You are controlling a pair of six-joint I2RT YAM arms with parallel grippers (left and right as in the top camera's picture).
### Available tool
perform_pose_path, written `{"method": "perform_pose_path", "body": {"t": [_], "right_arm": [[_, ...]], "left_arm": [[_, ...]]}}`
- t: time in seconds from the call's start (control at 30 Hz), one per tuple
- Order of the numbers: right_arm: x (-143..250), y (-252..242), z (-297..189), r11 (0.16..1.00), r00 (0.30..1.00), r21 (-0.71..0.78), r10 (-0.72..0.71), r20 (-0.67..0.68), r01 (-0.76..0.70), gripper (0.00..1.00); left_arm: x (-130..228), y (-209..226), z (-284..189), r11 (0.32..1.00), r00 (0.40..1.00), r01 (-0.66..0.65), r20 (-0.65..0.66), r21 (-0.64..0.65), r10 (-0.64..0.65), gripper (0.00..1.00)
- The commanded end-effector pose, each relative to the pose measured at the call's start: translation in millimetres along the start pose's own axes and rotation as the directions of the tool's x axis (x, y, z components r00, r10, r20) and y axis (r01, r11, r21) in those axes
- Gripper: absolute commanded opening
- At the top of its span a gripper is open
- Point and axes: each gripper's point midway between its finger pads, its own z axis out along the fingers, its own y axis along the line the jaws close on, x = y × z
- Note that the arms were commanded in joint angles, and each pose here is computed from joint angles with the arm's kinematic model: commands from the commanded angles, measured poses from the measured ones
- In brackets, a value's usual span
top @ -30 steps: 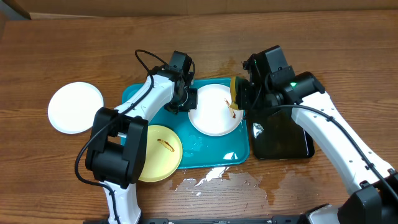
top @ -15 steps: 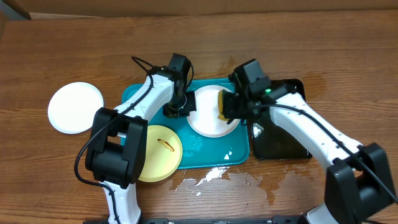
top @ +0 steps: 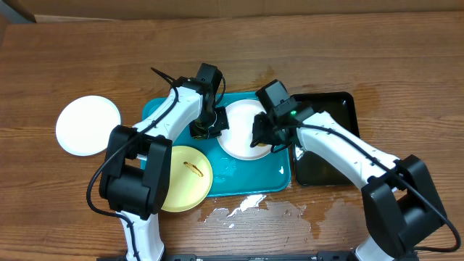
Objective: Clean dirty plates on tray and stack at the side
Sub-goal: 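Lower the sponge in the right gripper onto the white plate, then scrub the white plate with the sponge while left gripper holds rim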
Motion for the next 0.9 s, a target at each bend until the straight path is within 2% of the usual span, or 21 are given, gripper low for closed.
{"method": "perform_pose_path", "body": {"t": [0.0,0.53,0.57,0.67,0.73,0.87], "right_arm": [[-2,-6,3,0.998,0.998,0.054,0.03,0.048,-0.033,0.04],[-11,-17,4,0.989,0.989,0.102,0.094,0.111,-0.106,0.05],[-11,-17,4,0.989,0.989,0.103,0.094,0.109,-0.106,0.1],[-10,-17,4,0.989,0.99,0.103,0.094,0.109,-0.105,0.42],[-11,-17,4,0.989,0.989,0.102,0.094,0.11,-0.105,0.56],[-15,-21,3,0.987,0.987,0.125,0.087,0.134,-0.104,0.63]], "left_arm": [[1,9,8,0.999,0.999,0.035,-0.014,-0.036,-0.035,0.04],[0,9,8,0.999,0.999,0.034,-0.009,-0.036,-0.034,0.04],[0,9,8,0.999,0.999,0.032,-0.009,-0.036,-0.032,0.04],[0,9,8,0.999,0.999,0.03,-0.009,-0.036,-0.031,0.04],[0,9,8,0.999,0.999,0.03,-0.009,-0.036,-0.031,0.05],[0,9,8,0.999,0.999,0.03,-0.009,-0.036,-0.031,0.07]]}}
